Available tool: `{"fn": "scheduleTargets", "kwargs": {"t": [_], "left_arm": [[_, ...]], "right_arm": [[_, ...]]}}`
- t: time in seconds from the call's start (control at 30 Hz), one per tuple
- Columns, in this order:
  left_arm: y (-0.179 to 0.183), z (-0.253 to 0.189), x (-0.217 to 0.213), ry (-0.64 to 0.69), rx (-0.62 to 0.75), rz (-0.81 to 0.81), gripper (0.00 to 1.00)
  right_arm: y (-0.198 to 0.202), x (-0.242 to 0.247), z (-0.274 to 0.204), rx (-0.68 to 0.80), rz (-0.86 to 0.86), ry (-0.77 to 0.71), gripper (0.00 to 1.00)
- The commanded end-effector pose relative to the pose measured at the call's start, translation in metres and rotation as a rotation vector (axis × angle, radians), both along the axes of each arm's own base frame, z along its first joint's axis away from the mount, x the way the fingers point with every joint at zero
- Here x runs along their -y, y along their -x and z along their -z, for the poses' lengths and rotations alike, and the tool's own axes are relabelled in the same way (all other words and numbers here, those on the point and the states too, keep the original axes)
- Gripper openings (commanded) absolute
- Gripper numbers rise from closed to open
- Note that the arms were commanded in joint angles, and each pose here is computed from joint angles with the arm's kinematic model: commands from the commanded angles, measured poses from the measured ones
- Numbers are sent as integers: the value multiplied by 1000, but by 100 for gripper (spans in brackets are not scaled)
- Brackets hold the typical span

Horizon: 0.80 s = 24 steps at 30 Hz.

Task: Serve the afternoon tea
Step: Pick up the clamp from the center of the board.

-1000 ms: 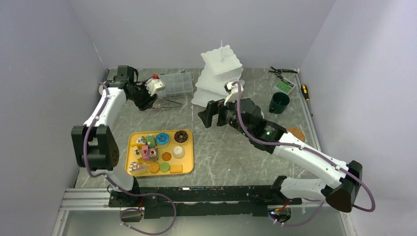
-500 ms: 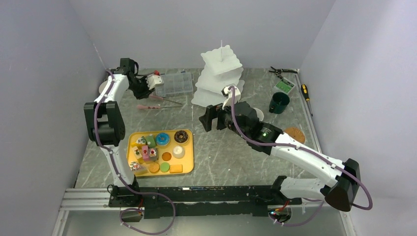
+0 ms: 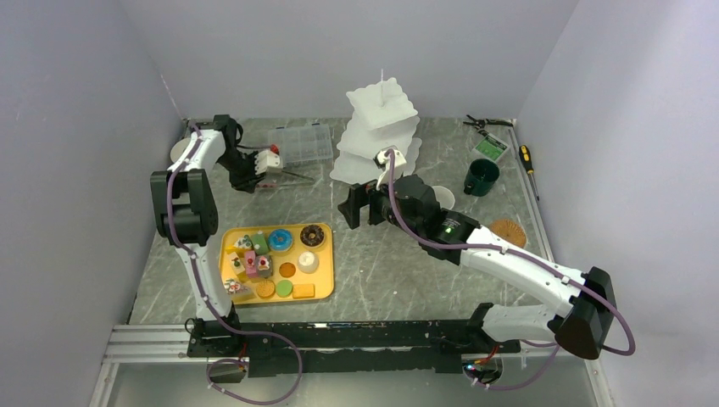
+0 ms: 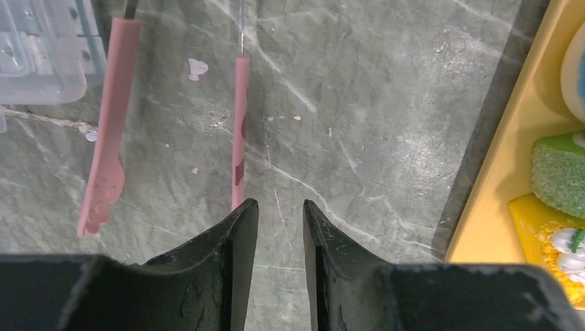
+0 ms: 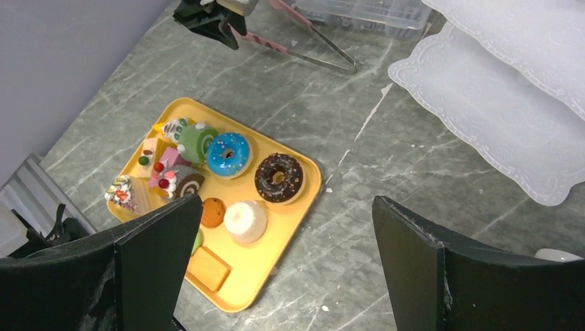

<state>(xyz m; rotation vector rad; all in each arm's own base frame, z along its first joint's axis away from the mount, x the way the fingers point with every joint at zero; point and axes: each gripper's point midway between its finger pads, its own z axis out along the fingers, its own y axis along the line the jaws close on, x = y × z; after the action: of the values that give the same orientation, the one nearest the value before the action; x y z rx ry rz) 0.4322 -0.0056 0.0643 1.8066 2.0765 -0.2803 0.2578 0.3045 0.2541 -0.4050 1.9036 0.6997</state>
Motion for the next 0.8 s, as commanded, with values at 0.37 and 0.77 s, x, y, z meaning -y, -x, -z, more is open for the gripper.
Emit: {"fn": "scheduleTargets", "kwargs": {"t": [0.37, 0.77], "left_arm": [[-12, 36, -10, -51, 22, 61, 35], [-2, 31, -3, -27, 32, 112, 4]], "right_arm": [[6, -7, -25, 65, -58, -77, 100], [8, -12, -29, 66, -81, -92, 99]]}}
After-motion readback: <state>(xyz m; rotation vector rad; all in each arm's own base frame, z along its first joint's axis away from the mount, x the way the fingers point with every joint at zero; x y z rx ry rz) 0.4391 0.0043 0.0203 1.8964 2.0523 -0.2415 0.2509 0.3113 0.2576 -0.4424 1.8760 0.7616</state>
